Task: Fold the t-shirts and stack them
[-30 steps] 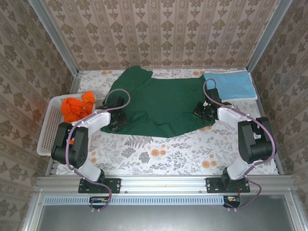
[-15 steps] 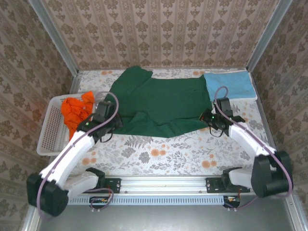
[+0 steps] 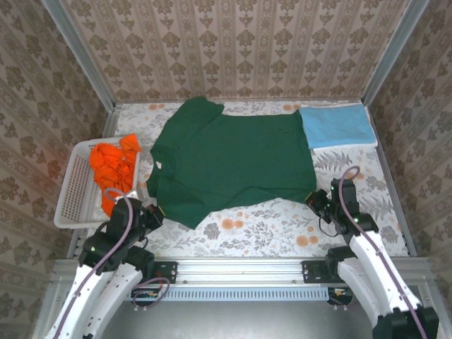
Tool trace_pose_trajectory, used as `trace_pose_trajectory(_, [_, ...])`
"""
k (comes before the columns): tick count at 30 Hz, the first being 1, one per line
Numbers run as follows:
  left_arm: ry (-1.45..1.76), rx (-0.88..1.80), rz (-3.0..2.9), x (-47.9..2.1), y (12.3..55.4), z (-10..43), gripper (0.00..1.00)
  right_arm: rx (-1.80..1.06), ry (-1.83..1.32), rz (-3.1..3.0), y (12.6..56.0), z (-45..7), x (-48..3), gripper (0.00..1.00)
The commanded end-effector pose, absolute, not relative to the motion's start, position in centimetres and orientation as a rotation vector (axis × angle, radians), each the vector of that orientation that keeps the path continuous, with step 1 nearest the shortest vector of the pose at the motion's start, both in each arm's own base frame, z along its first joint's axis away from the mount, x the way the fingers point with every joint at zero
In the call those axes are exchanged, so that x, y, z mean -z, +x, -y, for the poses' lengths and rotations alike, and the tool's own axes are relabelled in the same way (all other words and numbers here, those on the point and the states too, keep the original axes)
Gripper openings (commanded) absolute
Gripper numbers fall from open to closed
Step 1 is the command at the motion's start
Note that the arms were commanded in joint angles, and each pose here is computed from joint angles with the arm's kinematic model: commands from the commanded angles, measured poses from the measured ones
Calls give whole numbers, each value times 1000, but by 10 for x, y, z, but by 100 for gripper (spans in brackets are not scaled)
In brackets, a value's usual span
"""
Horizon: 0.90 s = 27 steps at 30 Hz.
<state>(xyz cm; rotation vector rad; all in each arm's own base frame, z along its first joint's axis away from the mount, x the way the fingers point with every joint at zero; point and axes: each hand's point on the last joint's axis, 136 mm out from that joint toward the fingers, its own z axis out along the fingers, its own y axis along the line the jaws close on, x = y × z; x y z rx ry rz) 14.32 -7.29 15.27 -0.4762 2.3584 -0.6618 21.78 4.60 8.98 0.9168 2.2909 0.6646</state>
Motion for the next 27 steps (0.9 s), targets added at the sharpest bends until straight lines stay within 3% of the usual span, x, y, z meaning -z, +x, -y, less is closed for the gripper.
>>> trace_pose_trajectory(1, [-610,714,-2380,-144,114,62,0,-642,1125,-2259,188,-33,-70,0])
trace_pose_trajectory(14, [-631,715,-2531,-136,78,59,0,-548,1186,-2299,154,-23,-59,0])
trace_pose_trajectory(21, [-541,793,-2488,-158,118,87,0,-522,1106,-2290,180,-21,-76,0])
trace_pose_trajectory(27, [-439,733,-2431,-193,178,108,0,-445,1028,-2324,216,-16,-88,0])
